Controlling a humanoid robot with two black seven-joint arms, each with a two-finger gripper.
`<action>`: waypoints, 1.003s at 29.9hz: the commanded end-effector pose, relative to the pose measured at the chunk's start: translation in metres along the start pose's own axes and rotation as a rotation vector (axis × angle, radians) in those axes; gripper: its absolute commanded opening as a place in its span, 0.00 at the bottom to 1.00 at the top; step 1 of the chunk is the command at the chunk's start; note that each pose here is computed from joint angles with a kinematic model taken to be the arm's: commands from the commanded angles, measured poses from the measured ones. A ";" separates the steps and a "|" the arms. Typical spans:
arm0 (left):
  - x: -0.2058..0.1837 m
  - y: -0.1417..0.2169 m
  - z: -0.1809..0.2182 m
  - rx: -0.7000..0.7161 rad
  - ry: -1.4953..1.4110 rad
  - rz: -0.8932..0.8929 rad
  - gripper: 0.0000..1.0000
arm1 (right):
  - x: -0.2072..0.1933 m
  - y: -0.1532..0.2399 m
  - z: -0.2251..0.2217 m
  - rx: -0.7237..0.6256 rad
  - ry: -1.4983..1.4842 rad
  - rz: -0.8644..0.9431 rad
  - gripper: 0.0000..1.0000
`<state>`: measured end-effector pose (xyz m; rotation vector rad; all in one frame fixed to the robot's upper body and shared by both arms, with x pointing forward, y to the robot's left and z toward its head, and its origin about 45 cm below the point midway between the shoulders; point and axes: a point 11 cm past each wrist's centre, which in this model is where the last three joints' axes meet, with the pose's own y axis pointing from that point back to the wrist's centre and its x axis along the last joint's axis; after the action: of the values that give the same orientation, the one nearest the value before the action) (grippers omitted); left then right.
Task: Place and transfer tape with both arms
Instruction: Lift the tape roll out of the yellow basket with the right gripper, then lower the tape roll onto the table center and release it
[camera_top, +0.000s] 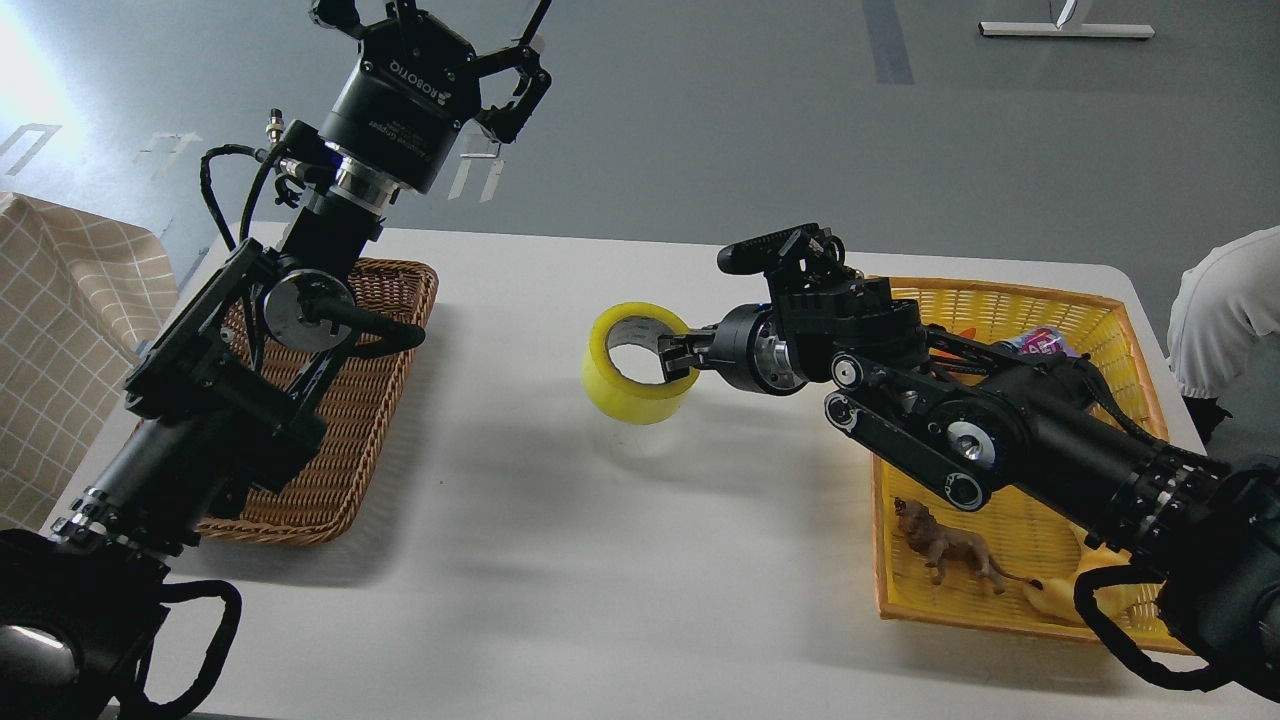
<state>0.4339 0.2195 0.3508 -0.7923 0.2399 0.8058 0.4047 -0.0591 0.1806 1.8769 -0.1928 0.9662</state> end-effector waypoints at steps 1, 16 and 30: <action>0.000 0.000 -0.001 0.000 0.003 0.001 0.98 | -0.007 -0.004 -0.003 -0.001 0.017 -0.021 0.12; -0.001 0.000 -0.003 -0.001 0.009 0.002 0.98 | -0.030 -0.015 0.025 -0.095 0.006 -0.092 0.17; 0.000 0.001 -0.003 0.000 0.010 0.004 0.98 | -0.035 -0.016 0.033 -0.121 0.017 -0.112 0.18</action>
<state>0.4333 0.2180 0.3481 -0.7966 0.2497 0.8060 0.4069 -0.0869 0.1383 1.7475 -0.1310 0.8763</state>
